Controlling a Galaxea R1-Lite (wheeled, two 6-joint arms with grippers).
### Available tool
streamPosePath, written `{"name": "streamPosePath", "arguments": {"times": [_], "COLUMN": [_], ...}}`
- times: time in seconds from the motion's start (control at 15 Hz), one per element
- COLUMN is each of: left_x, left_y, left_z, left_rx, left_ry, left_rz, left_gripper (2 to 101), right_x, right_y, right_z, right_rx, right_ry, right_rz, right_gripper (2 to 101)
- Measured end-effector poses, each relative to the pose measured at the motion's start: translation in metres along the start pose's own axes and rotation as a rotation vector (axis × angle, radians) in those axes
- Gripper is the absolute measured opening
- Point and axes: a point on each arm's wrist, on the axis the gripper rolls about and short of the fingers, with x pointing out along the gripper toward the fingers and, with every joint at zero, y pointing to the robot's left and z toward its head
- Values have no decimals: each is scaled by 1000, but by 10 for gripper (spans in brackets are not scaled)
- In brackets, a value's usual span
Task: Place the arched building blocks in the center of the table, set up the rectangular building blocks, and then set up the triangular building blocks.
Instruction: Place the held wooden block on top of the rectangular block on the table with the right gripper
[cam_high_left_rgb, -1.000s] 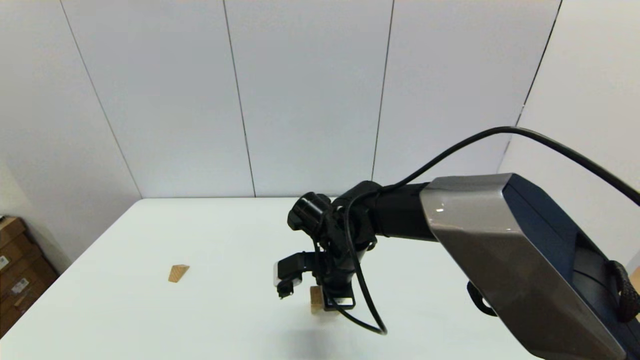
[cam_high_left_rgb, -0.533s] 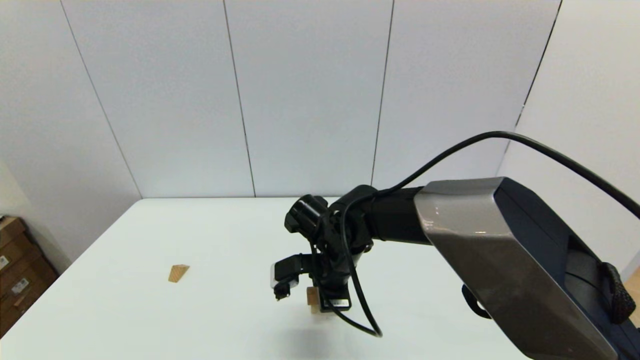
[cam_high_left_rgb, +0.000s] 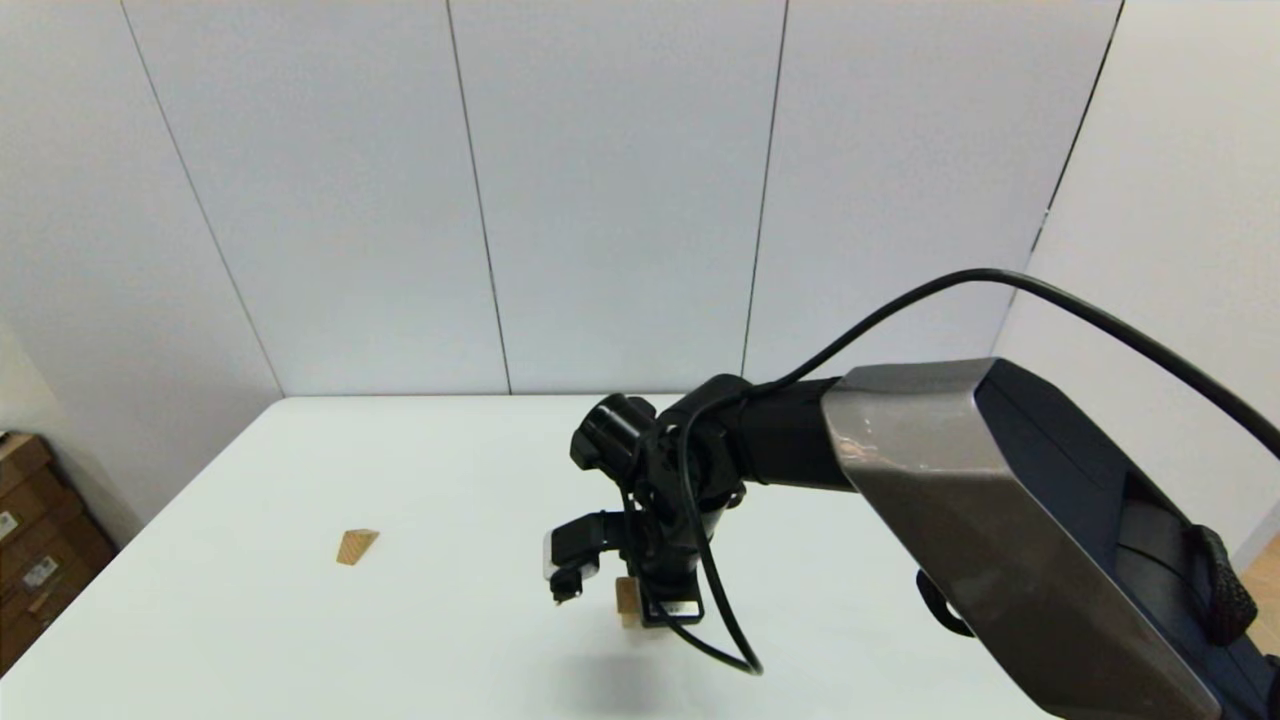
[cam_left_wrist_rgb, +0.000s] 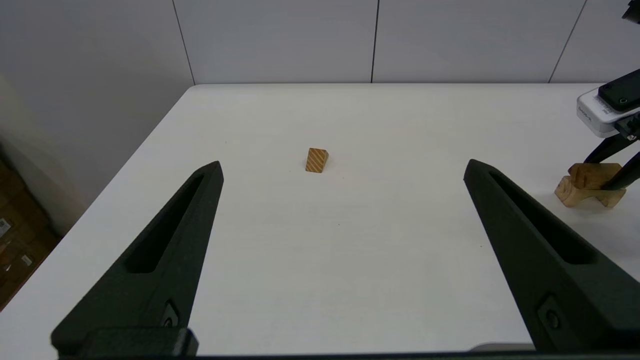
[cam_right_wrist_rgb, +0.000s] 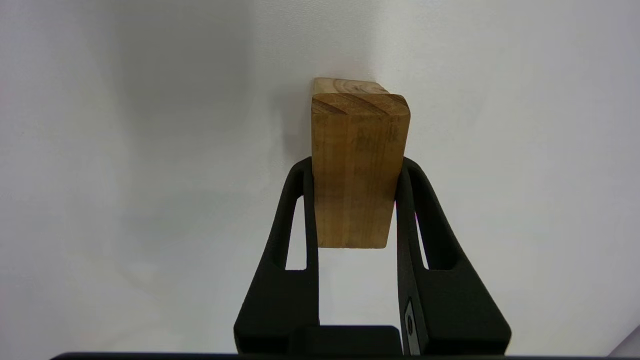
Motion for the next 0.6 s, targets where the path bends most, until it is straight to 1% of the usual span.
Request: {"name": "streamPosePath", "arguments": {"times": [0.6], "left_x": [0], "left_y": [0], "left_z": [0], "left_rx": [0], "left_ry": [0], "left_rz": [0], "left_gripper": [978], "right_x": [1], "right_y": [-2], "right_z": [-3], "right_rx": [8], "right_ry": [6], "right_rz": [0], "right_gripper": [243]}}
